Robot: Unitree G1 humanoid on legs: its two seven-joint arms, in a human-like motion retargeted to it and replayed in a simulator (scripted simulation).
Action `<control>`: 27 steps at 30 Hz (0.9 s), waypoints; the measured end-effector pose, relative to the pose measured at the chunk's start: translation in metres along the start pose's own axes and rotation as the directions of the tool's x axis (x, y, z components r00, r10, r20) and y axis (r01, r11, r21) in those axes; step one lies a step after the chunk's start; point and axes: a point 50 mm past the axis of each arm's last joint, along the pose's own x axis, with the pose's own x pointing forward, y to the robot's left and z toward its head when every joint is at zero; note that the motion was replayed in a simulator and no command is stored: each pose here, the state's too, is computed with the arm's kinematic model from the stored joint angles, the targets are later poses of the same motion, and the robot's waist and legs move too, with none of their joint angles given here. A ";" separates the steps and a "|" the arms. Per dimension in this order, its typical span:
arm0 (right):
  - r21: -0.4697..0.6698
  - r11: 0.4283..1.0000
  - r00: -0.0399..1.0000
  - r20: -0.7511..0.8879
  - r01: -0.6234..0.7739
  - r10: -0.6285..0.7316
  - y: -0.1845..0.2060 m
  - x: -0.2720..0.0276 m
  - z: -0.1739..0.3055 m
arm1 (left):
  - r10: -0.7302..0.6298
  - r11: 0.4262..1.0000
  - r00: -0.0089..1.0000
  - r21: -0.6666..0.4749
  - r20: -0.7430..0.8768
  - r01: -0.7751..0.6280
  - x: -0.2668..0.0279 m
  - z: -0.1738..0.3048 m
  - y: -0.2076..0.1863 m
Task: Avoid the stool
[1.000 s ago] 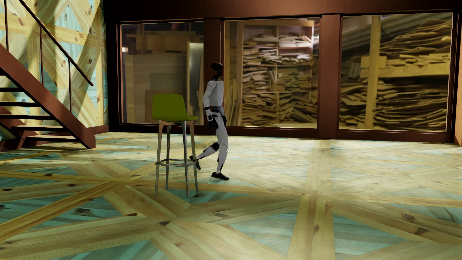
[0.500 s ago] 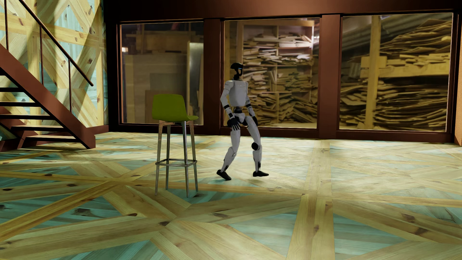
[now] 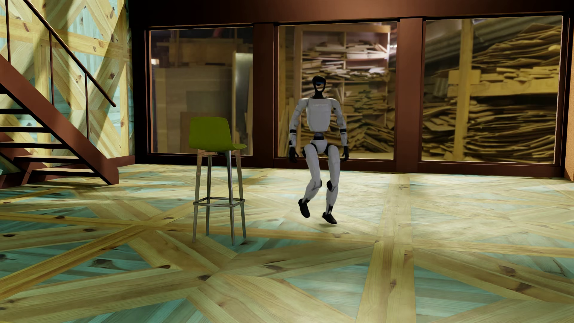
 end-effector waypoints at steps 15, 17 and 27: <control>-0.096 0.995 0.987 -0.163 -0.006 -0.010 -0.012 -0.001 -0.032 | 0.127 0.982 0.975 -0.161 0.180 -0.098 0.003 0.054 0.031; -0.088 0.996 0.990 -0.135 0.013 -0.025 -0.018 0.000 -0.025 | 0.073 0.989 0.973 -0.139 0.220 -0.043 0.002 0.062 0.011; -0.058 0.991 0.974 0.200 0.125 -0.111 -0.053 0.006 0.069 | 0.124 0.991 0.956 -0.086 0.265 -0.105 -0.003 0.071 0.038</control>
